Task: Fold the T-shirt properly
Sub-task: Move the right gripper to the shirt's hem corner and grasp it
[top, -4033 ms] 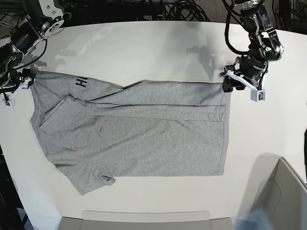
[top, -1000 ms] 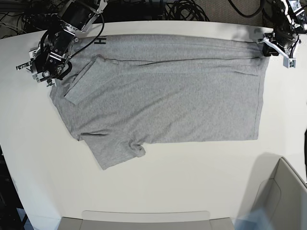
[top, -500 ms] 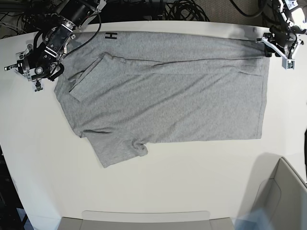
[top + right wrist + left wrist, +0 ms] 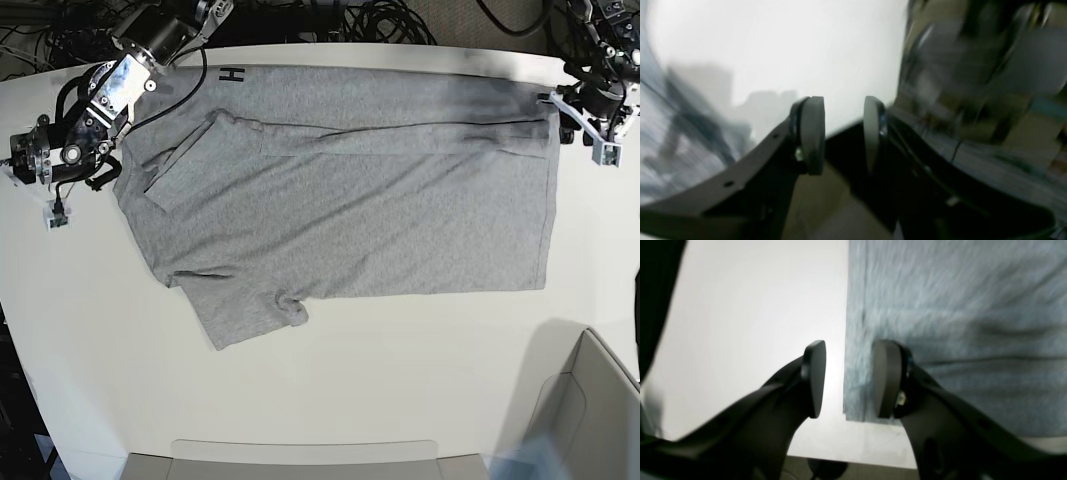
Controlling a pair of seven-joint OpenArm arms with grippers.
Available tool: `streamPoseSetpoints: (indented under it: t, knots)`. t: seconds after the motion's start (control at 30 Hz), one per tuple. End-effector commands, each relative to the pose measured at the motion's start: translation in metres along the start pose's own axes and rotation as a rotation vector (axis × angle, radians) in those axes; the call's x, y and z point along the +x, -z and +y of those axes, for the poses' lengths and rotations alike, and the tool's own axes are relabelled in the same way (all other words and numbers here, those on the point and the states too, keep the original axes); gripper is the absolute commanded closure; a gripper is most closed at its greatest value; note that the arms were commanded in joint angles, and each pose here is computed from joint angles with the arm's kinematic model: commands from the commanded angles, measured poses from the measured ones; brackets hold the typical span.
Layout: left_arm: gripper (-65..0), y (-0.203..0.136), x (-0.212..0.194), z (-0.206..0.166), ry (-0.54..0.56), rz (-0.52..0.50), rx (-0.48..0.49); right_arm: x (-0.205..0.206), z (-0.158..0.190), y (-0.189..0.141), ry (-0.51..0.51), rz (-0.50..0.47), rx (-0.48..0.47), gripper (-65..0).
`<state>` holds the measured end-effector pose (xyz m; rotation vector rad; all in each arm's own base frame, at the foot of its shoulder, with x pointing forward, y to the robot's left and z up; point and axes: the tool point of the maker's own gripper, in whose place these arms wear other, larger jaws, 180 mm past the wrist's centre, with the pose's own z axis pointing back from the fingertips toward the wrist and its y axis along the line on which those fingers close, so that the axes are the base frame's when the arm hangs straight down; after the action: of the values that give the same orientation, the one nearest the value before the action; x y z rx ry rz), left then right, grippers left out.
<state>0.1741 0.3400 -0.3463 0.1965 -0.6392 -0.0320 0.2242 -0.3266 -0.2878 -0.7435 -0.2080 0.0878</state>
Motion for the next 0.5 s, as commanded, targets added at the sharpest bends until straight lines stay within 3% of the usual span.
streamPoseSetpoints:
  t: [0.0, 0.13, 0.3, 0.47]
  knots:
    - [-23.6, -0.007, 0.016, 0.007, 0.018, -0.050, 0.026, 0.015, -0.008, -0.012, -0.009, -0.048, -0.030, -20.0]
    - [-23.6, -0.010, 0.058, 0.000, 0.013, -0.156, 0.032, 0.057, -0.004, -0.032, -0.024, -0.161, -0.026, -20.0]
    - [-23.6, -0.004, 0.089, -0.007, -0.043, -0.184, 0.021, 0.109, -0.007, -0.058, 0.029, -0.285, 0.002, -20.1]
    - [-23.6, 0.001, 0.121, -0.021, -0.048, -0.218, -0.016, 0.169, 0.031, -0.080, -0.140, -0.439, 0.066, -20.3]
